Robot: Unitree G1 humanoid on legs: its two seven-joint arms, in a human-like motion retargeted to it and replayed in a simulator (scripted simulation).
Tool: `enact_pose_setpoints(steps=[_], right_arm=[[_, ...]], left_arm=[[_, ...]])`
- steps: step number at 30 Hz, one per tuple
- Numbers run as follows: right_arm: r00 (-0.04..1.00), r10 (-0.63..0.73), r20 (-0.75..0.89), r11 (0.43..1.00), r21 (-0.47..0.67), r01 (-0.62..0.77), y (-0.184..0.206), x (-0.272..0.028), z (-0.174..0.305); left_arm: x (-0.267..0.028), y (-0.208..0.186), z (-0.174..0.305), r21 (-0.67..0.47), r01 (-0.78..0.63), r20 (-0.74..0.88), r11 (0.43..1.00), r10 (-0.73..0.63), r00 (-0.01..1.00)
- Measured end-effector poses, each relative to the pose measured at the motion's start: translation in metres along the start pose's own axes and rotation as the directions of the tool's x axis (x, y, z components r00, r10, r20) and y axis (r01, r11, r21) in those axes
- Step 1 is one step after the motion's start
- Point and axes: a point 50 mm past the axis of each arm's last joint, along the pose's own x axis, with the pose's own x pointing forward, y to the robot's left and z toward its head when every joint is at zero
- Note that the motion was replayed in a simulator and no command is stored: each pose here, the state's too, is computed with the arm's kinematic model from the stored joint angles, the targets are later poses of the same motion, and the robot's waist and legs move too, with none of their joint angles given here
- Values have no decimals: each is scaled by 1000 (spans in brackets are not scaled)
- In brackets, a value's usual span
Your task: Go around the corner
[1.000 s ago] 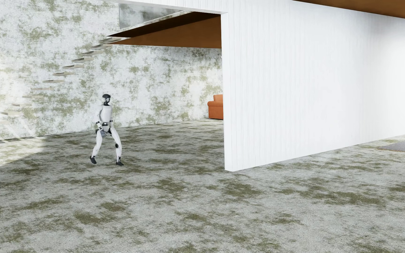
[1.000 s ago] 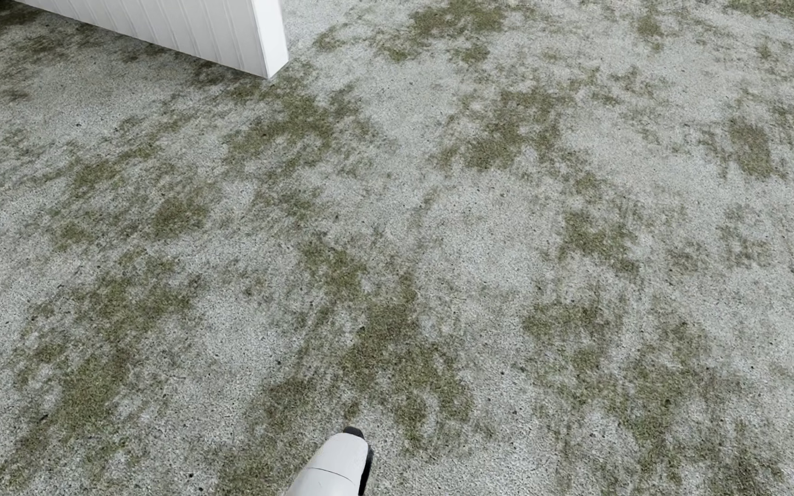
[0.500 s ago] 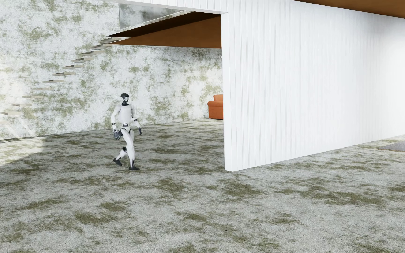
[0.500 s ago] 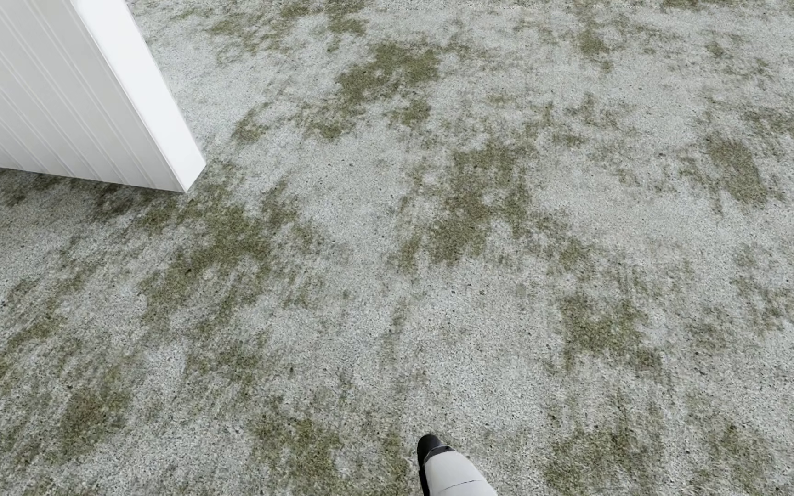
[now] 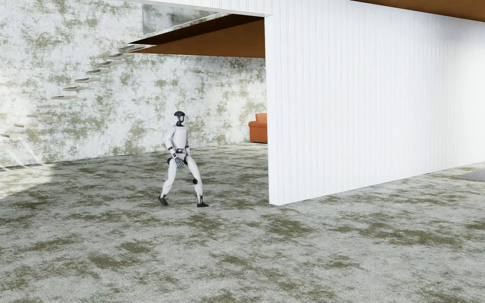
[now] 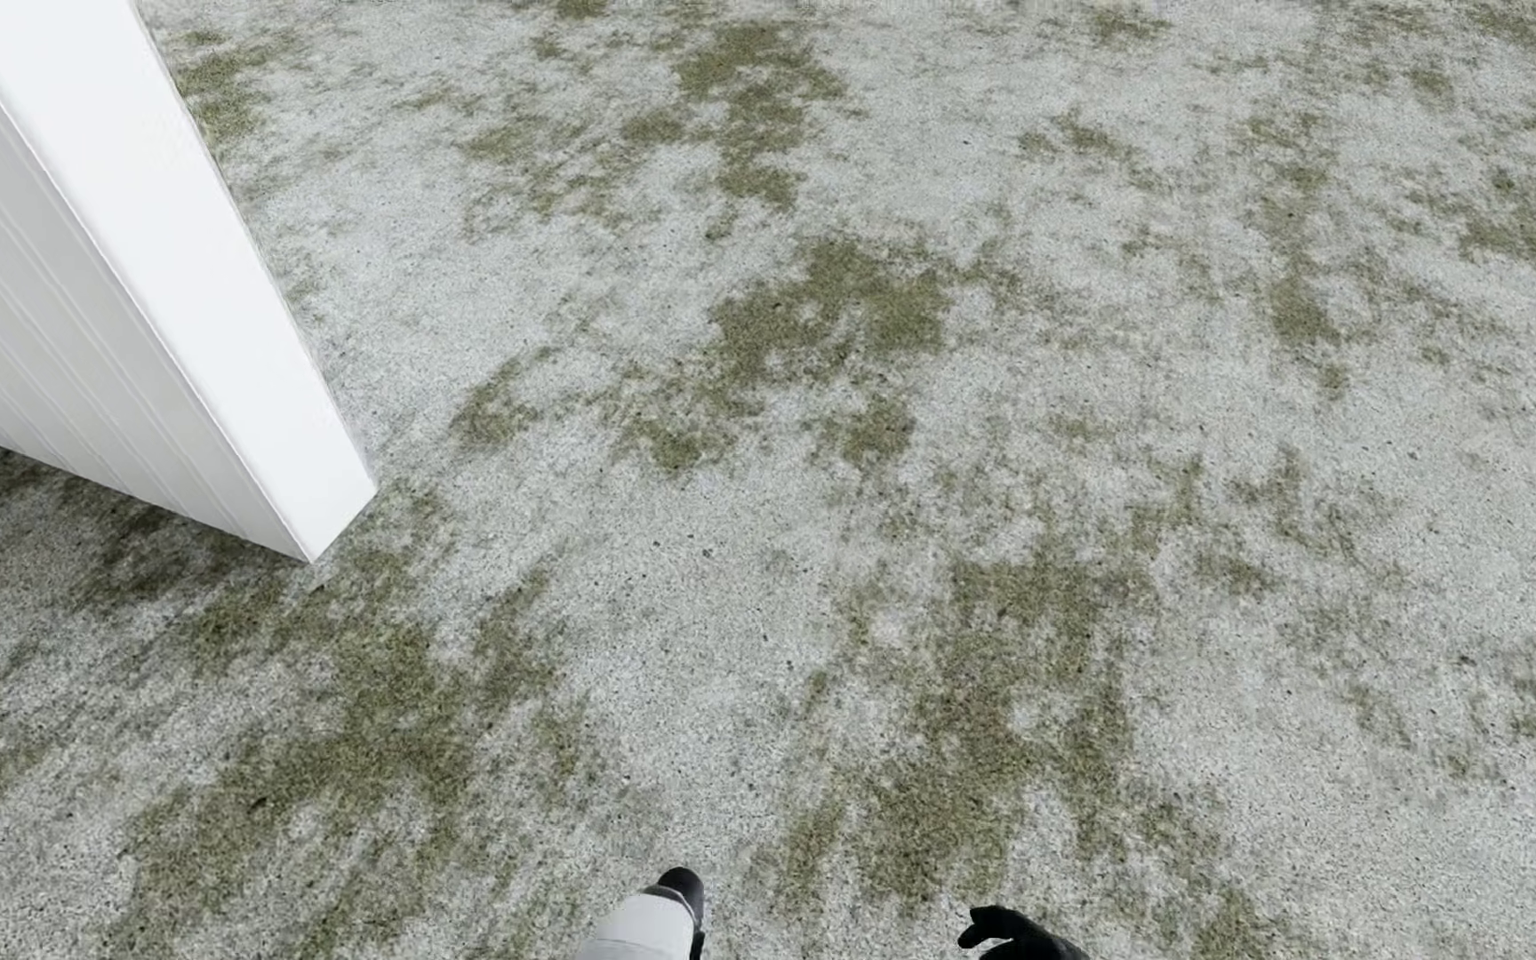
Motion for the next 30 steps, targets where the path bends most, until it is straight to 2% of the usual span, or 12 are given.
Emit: enact_pose_setpoints(steps=[1,4,6,7,8,9,11,14,18,22,26,30], right_arm=[[1000,-21,9,999,32,21,-3,-1,1],[987,46,-155,994,101,-30,30,-11,-41],[969,114,-217,993,63,-103,49,-16,-56],[962,119,-246,990,104,-96,55,-19,-63],[960,150,-235,988,78,-135,63,-26,-65],[940,159,-303,983,136,-122,73,-31,-80],[914,211,-345,977,97,-189,86,-46,-96],[899,236,-368,972,97,-216,94,-55,-103],[873,260,-412,965,94,-243,101,-67,-117],[905,157,-395,987,98,-128,67,-47,-107],[983,43,-177,997,72,-31,26,-22,-54],[995,-93,31,993,80,90,-21,-4,4]], left_arm=[[0,-4,-4,3,11,-19,1000,-11,1000],[-2,-9,-25,4,25,-112,1000,-24,993],[0,-7,-12,-21,12,-58,1000,-14,998],[3,-5,2,-20,7,-10,1000,-7,1000],[3,-1,16,-12,0,46,1000,0,999],[3,5,26,-22,-16,89,1000,18,996],[2,15,55,-31,-43,200,999,48,979],[-1,45,95,-46,-116,323,992,125,938],[2,45,77,-112,-123,255,986,148,956],[4,14,33,-16,-38,113,999,40,993],[-9,2,-26,-1,-6,-67,1000,6,998],[-23,-4,-71,2,11,-224,1000,-10,975]])
